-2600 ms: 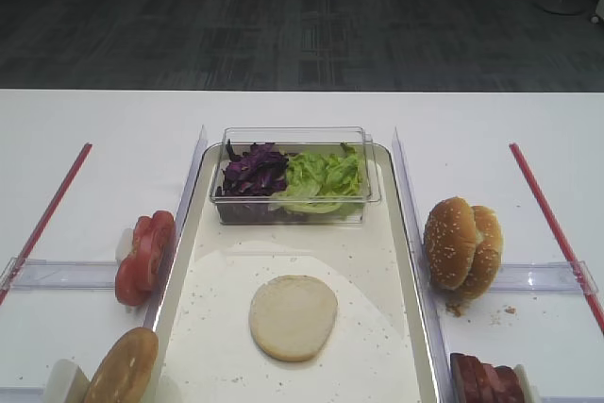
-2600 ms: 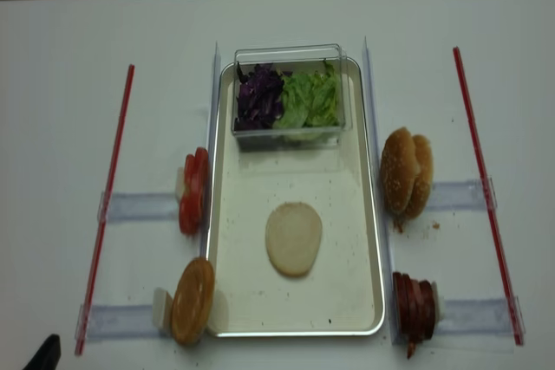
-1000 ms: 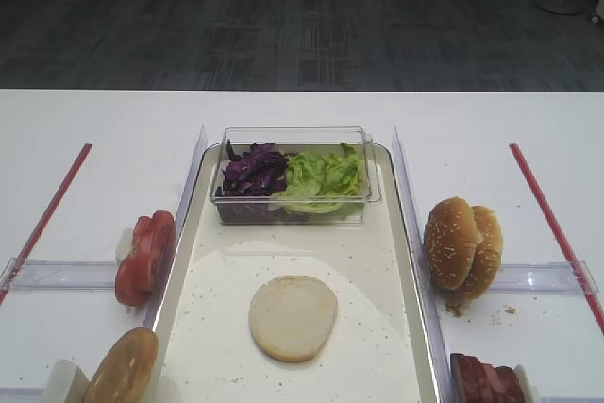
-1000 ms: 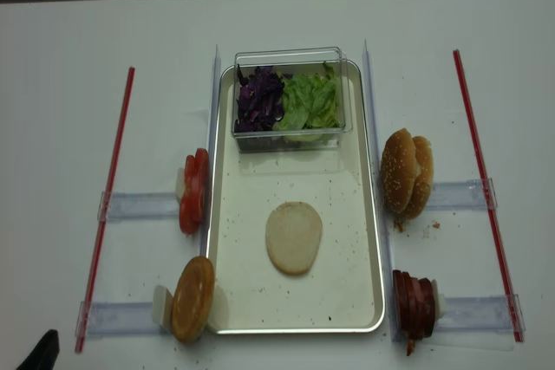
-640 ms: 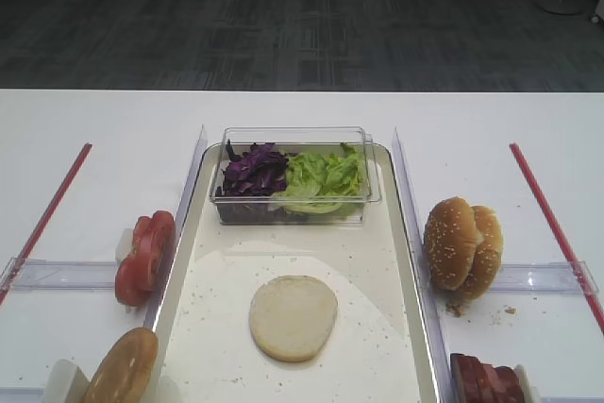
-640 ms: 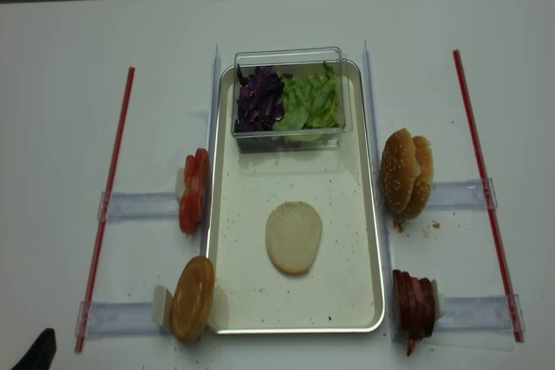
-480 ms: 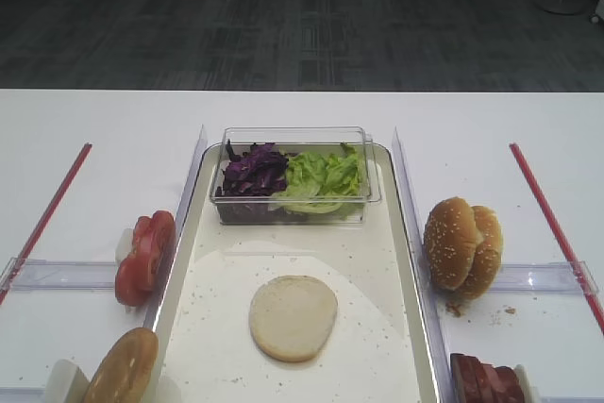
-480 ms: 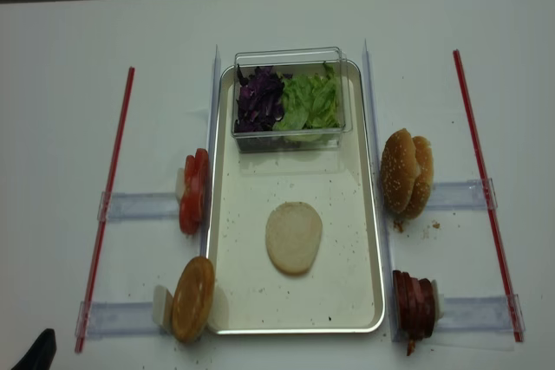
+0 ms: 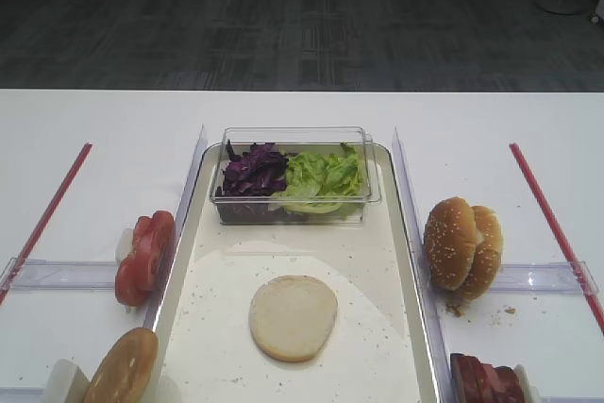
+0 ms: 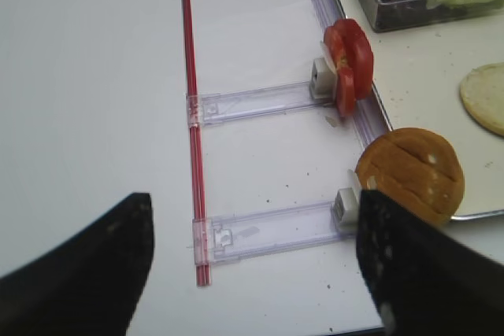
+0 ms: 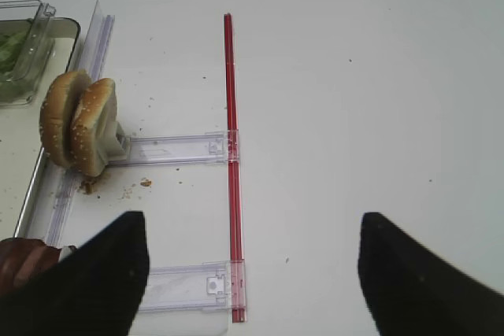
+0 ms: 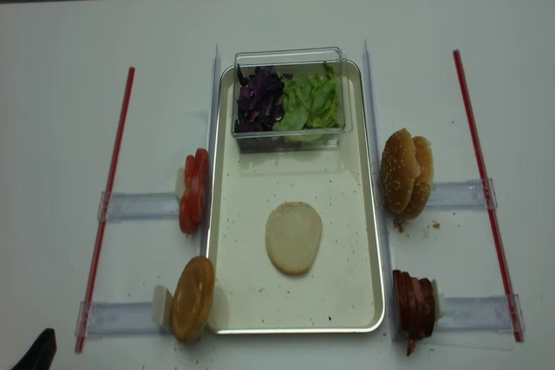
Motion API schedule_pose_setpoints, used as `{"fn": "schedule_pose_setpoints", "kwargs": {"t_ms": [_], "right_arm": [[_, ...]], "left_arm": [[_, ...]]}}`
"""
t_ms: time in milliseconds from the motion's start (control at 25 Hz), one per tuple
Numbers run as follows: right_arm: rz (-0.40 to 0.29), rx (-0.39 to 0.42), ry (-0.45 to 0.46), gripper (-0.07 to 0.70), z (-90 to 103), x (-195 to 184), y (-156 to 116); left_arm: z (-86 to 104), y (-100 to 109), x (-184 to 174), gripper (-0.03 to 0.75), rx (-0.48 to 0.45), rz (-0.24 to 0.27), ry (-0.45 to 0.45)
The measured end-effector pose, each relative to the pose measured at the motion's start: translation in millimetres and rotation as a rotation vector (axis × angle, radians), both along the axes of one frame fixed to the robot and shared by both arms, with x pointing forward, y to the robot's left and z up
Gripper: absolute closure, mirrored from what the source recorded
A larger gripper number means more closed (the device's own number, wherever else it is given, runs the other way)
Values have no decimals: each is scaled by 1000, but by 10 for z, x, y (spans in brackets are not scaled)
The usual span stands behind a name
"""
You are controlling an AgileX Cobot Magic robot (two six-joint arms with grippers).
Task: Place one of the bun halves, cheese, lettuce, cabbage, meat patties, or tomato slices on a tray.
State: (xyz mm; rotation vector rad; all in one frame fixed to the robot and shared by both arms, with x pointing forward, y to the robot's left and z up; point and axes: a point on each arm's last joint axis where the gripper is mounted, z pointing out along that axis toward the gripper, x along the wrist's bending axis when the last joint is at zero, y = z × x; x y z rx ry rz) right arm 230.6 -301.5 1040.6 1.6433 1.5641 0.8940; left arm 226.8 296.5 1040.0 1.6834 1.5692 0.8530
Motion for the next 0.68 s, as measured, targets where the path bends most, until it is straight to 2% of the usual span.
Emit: {"fn": "schedule_pose_setpoints", "kwargs": {"t_ms": [680], "right_arm": [[0,0,0,61,0,0,0]], "left_arm": [[0,0,0,223,0,0,0]]}}
